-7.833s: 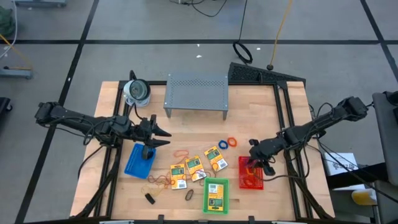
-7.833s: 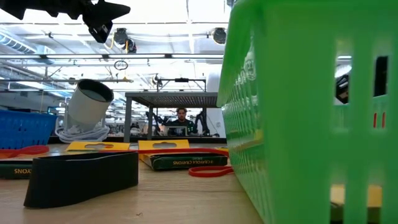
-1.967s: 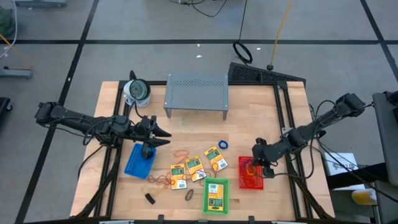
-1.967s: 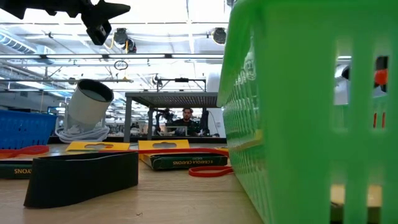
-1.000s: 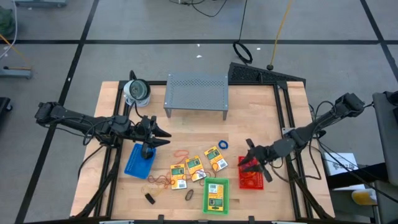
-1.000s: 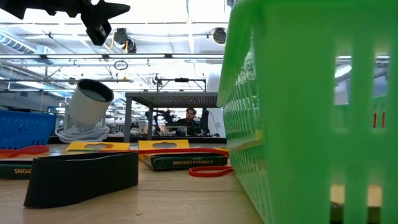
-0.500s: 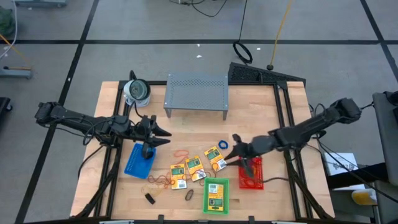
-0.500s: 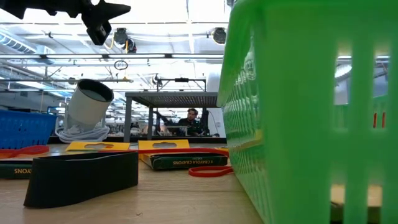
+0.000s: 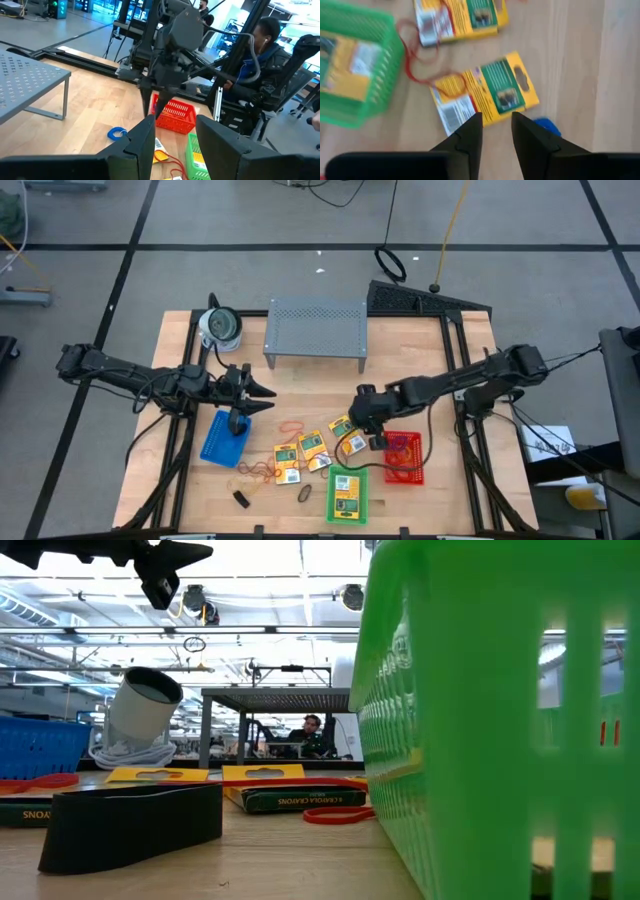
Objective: Pick & Place Office Desk Supplies
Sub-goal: Put the blue spring keychain into the red bin
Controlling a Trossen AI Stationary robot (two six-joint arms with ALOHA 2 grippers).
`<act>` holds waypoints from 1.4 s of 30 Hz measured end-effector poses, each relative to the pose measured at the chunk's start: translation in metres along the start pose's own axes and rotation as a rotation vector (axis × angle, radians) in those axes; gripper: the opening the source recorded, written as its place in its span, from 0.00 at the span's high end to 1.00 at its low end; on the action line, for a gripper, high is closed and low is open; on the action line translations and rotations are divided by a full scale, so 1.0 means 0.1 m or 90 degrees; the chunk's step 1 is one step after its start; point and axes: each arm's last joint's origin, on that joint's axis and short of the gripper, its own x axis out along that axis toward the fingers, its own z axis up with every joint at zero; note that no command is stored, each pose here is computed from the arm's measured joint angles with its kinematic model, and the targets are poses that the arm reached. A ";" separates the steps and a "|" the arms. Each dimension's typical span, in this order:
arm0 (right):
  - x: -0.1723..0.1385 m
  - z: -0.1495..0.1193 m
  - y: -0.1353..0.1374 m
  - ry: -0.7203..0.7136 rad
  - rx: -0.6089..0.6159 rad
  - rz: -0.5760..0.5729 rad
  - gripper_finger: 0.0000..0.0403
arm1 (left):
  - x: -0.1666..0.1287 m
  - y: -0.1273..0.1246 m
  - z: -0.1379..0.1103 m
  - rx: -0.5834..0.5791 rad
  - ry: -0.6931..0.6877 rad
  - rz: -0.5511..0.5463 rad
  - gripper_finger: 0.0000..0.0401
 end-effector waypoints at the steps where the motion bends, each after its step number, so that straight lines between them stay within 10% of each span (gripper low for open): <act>1: 0.03 0.00 -0.01 0.016 -0.005 -0.002 0.74 | 0.00 0.00 0.00 0.000 0.000 0.000 0.62; 42: 0.46 -0.15 -0.40 0.102 0.033 -0.031 0.70 | 0.00 0.00 0.00 -0.002 0.001 0.001 0.62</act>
